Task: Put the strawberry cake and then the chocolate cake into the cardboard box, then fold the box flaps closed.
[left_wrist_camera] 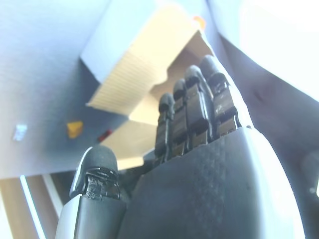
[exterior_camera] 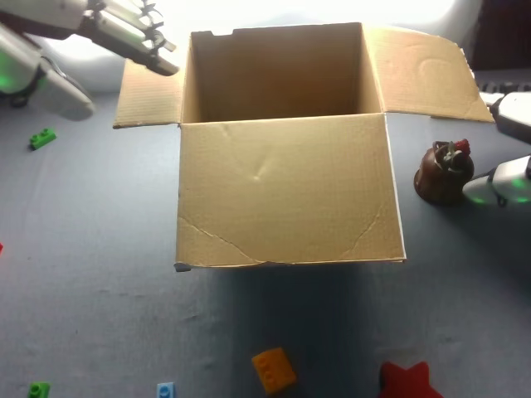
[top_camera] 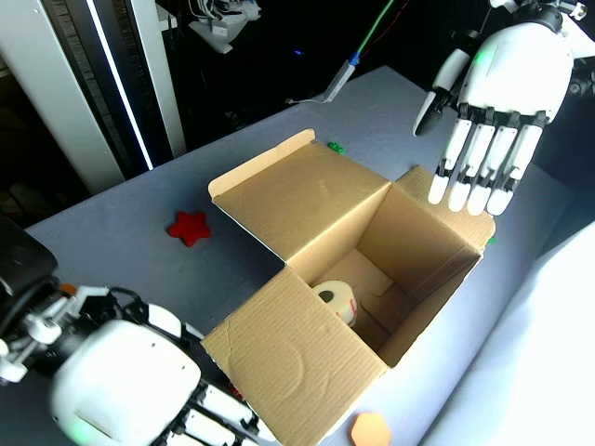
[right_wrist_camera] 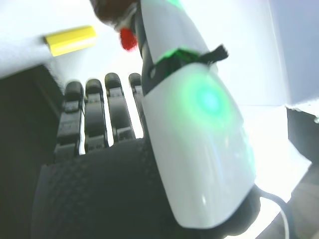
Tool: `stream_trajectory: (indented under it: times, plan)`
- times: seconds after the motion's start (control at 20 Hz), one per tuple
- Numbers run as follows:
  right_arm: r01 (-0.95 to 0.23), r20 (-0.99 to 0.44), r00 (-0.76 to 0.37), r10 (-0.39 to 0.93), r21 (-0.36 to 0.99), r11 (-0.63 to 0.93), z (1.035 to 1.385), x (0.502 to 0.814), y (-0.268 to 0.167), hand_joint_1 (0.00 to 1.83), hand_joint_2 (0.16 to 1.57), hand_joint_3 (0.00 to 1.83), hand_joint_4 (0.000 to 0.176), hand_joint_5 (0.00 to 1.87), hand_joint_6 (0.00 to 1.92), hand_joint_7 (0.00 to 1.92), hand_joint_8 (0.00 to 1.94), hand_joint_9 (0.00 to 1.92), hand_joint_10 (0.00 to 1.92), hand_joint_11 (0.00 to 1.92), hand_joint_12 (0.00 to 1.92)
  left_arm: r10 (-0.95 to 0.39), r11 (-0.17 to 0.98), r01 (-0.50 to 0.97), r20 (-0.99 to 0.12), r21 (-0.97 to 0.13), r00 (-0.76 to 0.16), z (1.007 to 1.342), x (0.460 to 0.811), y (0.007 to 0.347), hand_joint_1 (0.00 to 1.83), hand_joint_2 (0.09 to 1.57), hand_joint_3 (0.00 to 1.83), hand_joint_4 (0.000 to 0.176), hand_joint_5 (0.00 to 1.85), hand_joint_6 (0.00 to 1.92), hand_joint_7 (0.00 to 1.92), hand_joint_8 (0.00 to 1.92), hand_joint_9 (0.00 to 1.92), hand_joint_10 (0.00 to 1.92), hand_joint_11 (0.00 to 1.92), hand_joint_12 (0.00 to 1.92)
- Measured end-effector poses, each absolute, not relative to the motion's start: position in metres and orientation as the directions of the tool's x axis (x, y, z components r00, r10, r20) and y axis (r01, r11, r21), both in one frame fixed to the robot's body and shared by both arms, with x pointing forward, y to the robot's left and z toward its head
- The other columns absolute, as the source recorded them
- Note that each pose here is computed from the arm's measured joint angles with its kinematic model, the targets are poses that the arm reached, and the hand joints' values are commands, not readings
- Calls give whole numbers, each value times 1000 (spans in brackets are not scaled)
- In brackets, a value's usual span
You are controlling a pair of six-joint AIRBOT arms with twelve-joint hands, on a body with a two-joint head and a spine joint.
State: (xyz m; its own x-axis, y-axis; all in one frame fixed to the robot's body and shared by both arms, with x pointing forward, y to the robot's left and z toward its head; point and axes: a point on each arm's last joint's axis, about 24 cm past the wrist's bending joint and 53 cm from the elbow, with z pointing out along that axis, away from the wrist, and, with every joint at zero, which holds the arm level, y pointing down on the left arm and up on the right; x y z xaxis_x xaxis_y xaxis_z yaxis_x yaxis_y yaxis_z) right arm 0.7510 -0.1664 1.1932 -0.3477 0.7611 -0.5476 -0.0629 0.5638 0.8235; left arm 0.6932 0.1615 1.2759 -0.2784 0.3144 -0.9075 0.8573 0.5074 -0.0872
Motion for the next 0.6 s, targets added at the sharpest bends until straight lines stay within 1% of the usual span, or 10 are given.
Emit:
stream_trajectory:
  times: [0.1, 0.15, 0.2, 0.3, 0.45, 0.5, 0.55, 0.6]
  plan:
    - [-59, -550, -357, 755, 820, 570, 1186, 754, -161, 1055, 1085, 0, 35, 28, 0, 51, 0, 17, 0, 0, 85, 299, 522, 846, -906, -108, -301, 1271, 689, 174, 0, 1371, 2, 0, 155, 0, 143, 0, 137, 1, 0, 529]
    - [-58, -549, -356, 756, 821, 569, 1185, 755, -160, 1055, 1085, 0, 35, 28, 0, 51, 0, 17, 0, 0, 85, 297, 530, 840, -903, -114, -310, 1267, 688, 179, 0, 1371, 2, 0, 155, 0, 143, 0, 137, 1, 0, 529]
    - [-57, -552, -351, 757, 819, 571, 1184, 758, -160, 1046, 1091, 1, 32, 38, 3, 50, 0, 10, 0, 0, 41, 299, 541, 831, -894, -130, -335, 1257, 685, 188, 0, 1373, 2, 0, 163, 3, 134, 0, 126, 0, 0, 499]
    - [-57, -551, -349, 758, 820, 570, 1183, 760, -158, 1064, 1086, 0, 28, 50, 5, 64, 5, 14, 2, 0, 33, 314, 565, 813, -875, -139, -368, 1240, 681, 204, 0, 1375, 2, 0, 150, 1, 126, 0, 118, 0, 0, 478]
    - [-61, -550, -352, 758, 821, 567, 1182, 760, -152, 1058, 1084, 0, 29, 42, 1, 57, 1, 9, 0, 0, 33, 292, 593, 789, -870, -161, -397, 1231, 679, 221, 0, 1373, 1, 0, 149, 1, 124, 0, 120, 1, 0, 474]
    - [-63, -547, -358, 757, 822, 565, 1181, 760, -148, 1065, 1082, 0, 29, 46, 3, 57, 1, 13, 2, 0, 32, 270, 595, 783, -873, -181, -407, 1231, 678, 223, 0, 1375, 0, 1, 146, 2, 120, 2, 123, 3, 0, 476]
    - [-64, -546, -361, 756, 823, 564, 1180, 760, -145, 1080, 1074, 0, 27, 58, 7, 68, 5, 20, 5, 5, 39, 242, 591, 779, -875, -209, -418, 1232, 674, 223, 0, 1376, 1, 9, 143, 1, 121, 2, 121, 2, 0, 479]
    - [-64, -545, -363, 756, 824, 563, 1180, 760, -144, 1072, 1082, 0, 26, 40, 1, 53, 1, 9, 0, 0, 36, 222, 585, 778, -878, -229, -425, 1234, 670, 223, 0, 1378, 1, 12, 144, 1, 123, 2, 122, 2, 0, 460]
